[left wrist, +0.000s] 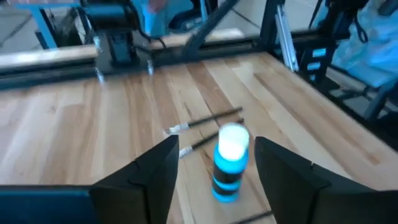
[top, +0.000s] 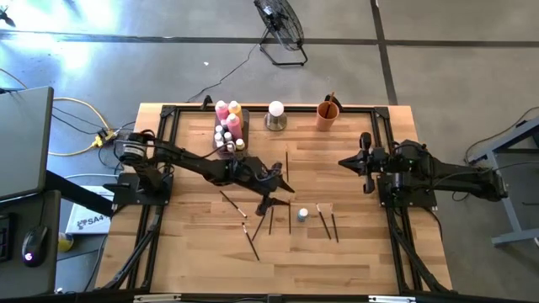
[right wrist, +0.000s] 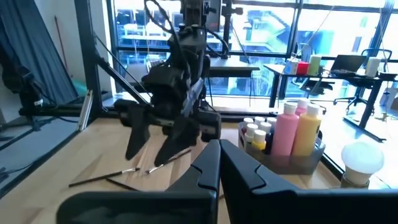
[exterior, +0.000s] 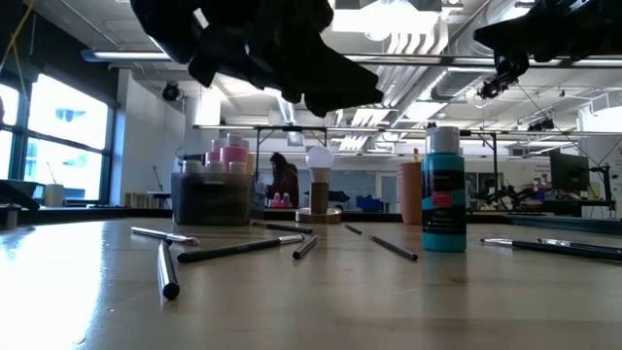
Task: Pick & Place Paint Supplies
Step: Put the small blue paint bottle into the gray bin
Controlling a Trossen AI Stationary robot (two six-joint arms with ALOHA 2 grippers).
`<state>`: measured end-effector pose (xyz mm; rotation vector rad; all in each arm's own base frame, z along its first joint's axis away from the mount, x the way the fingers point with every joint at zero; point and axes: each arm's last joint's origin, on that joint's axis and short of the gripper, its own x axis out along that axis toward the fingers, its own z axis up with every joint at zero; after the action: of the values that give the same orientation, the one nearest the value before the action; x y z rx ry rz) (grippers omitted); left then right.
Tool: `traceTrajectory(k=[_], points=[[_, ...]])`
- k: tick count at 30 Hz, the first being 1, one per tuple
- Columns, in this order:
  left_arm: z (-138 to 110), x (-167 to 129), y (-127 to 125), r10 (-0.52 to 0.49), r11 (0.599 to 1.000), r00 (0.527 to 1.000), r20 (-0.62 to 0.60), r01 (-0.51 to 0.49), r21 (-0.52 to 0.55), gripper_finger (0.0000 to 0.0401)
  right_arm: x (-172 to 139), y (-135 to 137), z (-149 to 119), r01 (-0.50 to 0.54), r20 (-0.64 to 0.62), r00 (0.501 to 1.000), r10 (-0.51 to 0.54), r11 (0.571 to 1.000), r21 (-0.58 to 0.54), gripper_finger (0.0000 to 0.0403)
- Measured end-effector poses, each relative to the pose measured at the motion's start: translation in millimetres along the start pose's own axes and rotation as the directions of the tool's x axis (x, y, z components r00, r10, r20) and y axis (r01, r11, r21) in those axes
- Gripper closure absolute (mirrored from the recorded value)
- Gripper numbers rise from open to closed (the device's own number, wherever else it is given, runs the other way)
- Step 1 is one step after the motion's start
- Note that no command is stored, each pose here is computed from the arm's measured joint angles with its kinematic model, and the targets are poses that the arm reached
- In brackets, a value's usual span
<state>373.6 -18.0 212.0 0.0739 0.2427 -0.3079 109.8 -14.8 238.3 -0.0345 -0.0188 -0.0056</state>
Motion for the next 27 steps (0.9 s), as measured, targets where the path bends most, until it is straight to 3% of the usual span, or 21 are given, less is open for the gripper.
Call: traceTrajectory(k=[4, 7, 19, 27], points=[[-12, 18, 1, 0.009, 1.0, 0.999, 0.031, -0.01, 0.013, 0.0184, 0, 0, 0, 0.0, -0.002, 1.0, 0.0, 1.0, 0.0, 0.0401], [-26, 32, 4, -0.003, 1.0, 1.0, -0.013, 0.003, -0.001, 0.0179, 0, 0, 0, 0.01, -0.001, 1.0, -0.01, 1.0, 0.0, 0.0401], [-23, 53, 1, -0.184, 0.982, 0.983, 0.014, 0.185, -0.03, 0.0177, -2, 0, 0, 0.02, 0.0, 1.0, -0.02, 1.0, -0.023, 0.0401], [-29, 69, 0, -0.184, 0.982, 0.982, -0.03, 0.183, -0.046, 0.0177, -2, 0, 0, 0.019, 0.001, 1.0, -0.019, 1.0, -0.022, 0.0401]])
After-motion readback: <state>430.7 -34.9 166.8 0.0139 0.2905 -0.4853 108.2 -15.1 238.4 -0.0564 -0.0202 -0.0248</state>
